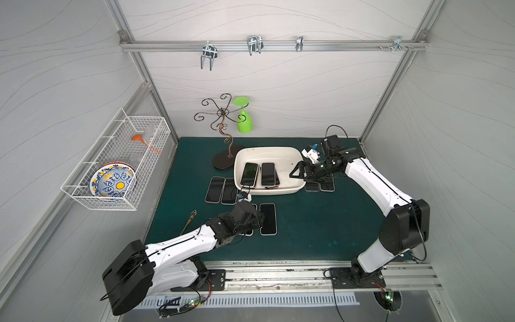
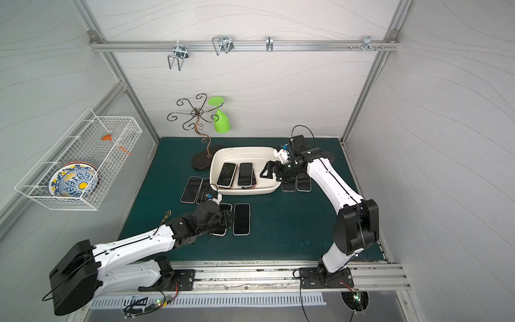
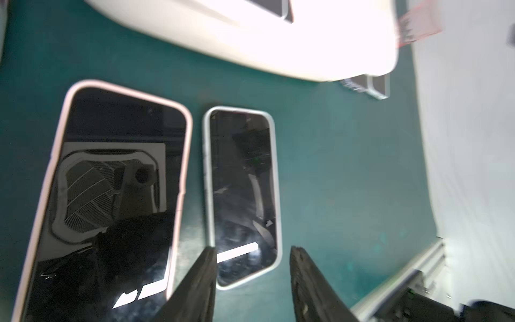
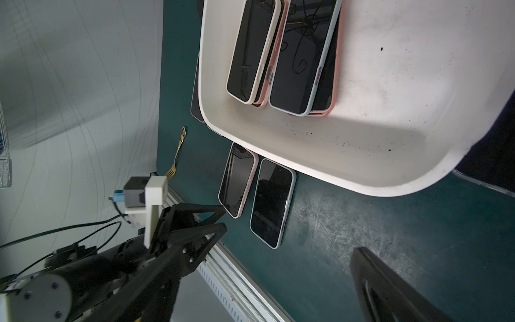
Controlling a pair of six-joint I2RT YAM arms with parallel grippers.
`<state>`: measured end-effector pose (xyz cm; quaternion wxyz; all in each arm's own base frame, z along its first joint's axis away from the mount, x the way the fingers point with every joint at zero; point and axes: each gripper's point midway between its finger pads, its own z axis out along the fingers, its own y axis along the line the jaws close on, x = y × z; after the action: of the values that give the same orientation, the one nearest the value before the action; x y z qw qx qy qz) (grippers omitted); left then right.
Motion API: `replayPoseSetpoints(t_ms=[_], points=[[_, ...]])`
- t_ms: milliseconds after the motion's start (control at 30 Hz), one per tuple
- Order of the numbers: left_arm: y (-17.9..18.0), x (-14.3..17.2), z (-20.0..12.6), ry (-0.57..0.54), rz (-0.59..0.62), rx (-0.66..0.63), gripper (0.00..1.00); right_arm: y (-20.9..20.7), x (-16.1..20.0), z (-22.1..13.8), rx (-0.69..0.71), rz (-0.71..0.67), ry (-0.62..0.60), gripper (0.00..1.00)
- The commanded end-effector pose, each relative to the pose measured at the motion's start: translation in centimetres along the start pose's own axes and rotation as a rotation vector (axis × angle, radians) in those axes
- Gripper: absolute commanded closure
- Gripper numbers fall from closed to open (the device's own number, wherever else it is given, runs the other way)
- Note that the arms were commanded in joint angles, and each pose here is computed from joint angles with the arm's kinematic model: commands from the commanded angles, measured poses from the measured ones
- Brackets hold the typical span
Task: Take the phone out of the storage box
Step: Place the phone at the center of the board, then adjust the phone at the center of the board.
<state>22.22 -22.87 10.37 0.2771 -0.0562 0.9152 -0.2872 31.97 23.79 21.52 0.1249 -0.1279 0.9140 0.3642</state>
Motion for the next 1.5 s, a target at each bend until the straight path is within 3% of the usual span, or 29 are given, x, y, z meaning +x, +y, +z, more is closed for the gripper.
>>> replayPoseSetpoints(t_ms=[0, 33, 100, 133, 400, 567, 733, 933, 1467], points=[[-0.4, -2.1, -2.7, -0.046, 0.042, -0.052, 0.56, 1.2, -0.9, -0.5, -0.012, -0.036, -0.031, 0.01], [0.8, -2.2, -3.1, -0.053, 0.051, -0.108, 0.65, 1.3, -0.8, -0.4, -0.012, -0.040, -0.030, 0.01], [3.5, -1.9, -3.7, -0.057, 0.052, -0.206, 0.92, 1.2, -0.6, 0.0, -0.012, -0.038, -0.019, 0.01], [4.9, -1.7, -3.9, -0.051, 0.038, -0.255, 1.00, 1.2, -0.5, 0.1, -0.011, -0.041, -0.013, 0.01], [12.4, 0.6, -4.4, 0.024, -0.044, -0.494, 1.00, 1.8, -1.1, 0.4, -0.014, -0.057, -0.011, 0.01], [13.5, 1.3, -3.5, 0.049, -0.040, -0.535, 1.00, 3.1, -1.9, 1.7, -0.011, -0.094, 0.003, 0.01], [14.8, 1.9, -2.6, 0.078, -0.016, -0.588, 1.00, 2.2, -3.7, 4.5, 0.135, -0.114, 0.041, 0.01], [15.1, 3.4, -0.5, 0.143, -0.009, -0.567, 1.00, -0.6, -5.7, 8.6, 0.307, -0.113, 0.077, 0.01], [10.1, 3.7, 2.1, 0.171, 0.018, -0.354, 1.00, -2.3, -4.8, 10.0, 0.270, -0.065, 0.080, 0.01]])
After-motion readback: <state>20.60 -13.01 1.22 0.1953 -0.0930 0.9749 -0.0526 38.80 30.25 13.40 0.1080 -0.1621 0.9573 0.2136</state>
